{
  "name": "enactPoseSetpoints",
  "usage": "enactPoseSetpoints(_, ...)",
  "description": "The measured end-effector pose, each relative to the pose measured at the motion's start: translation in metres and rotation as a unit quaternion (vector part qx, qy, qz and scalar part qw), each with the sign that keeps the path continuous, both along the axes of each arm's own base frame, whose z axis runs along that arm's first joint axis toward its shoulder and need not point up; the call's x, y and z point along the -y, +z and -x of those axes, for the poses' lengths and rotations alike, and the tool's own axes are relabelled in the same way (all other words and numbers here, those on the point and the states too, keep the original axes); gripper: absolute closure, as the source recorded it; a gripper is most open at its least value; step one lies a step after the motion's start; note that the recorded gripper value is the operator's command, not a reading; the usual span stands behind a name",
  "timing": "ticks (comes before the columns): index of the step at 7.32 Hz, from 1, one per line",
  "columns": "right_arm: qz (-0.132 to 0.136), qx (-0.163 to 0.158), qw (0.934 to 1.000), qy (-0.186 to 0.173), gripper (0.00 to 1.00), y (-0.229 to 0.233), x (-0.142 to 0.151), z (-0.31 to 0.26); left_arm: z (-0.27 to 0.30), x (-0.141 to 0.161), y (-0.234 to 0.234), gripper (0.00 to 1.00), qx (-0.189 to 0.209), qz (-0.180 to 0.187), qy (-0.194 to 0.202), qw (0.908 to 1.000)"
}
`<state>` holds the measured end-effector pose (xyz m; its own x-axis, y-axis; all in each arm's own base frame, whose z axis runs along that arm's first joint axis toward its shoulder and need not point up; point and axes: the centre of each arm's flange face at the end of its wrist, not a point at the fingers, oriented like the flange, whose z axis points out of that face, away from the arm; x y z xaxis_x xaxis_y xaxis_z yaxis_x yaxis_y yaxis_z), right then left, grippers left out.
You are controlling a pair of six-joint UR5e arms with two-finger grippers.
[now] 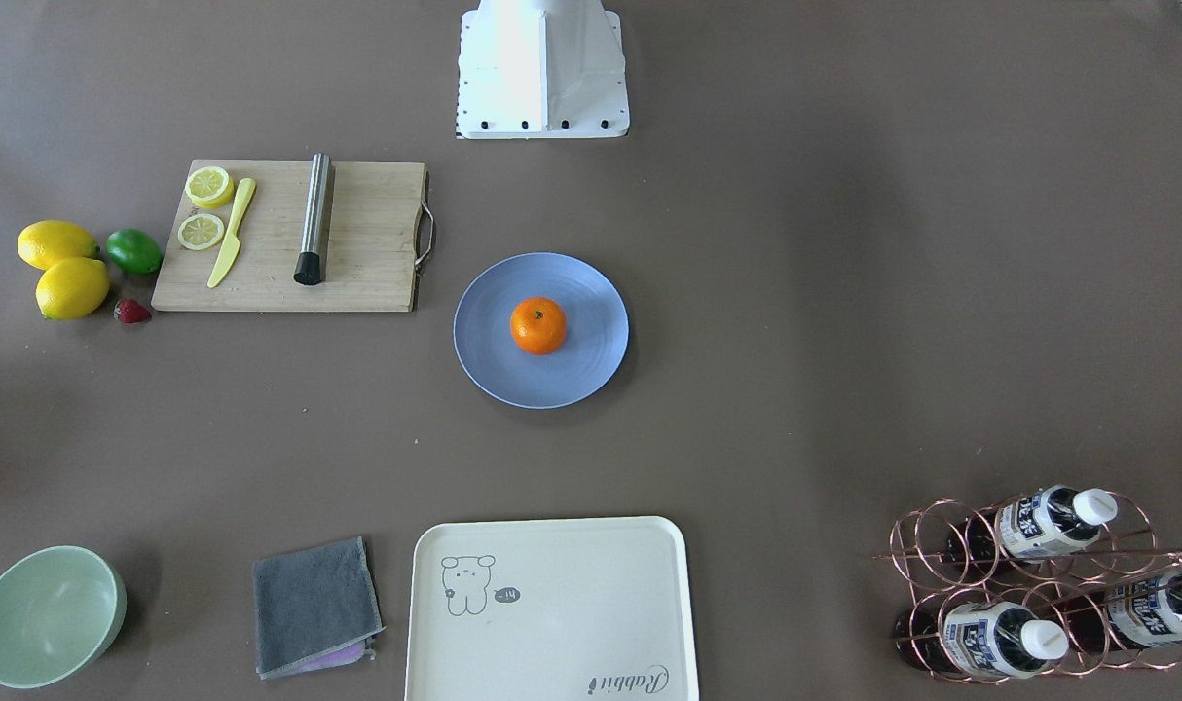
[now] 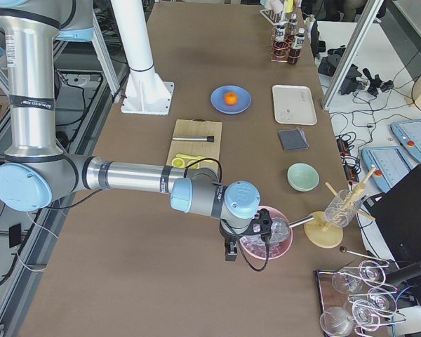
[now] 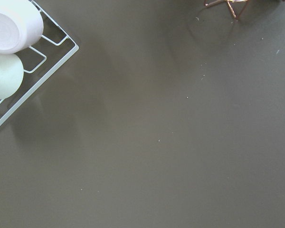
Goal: Pick orange to plate
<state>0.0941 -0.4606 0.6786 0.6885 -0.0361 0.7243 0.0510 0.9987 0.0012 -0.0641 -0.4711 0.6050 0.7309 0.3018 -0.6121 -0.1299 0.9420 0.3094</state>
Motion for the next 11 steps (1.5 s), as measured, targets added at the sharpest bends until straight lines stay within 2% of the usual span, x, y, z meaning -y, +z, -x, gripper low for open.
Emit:
enactPoseSetpoints(5,-0.006,0.000,1.0000,0.003,0.00,-0.008,0.004,0.000,0.001,-0.001,0.006,0.02,0.001,0.004,-0.001,1.0000)
enactPoseSetpoints(11,-0.023,-0.005,0.9996,0.017,0.00,-0.039,0.033,-0.002,0.001,0.000,0.010,0.02,0.001,0.010,-0.003,0.9999)
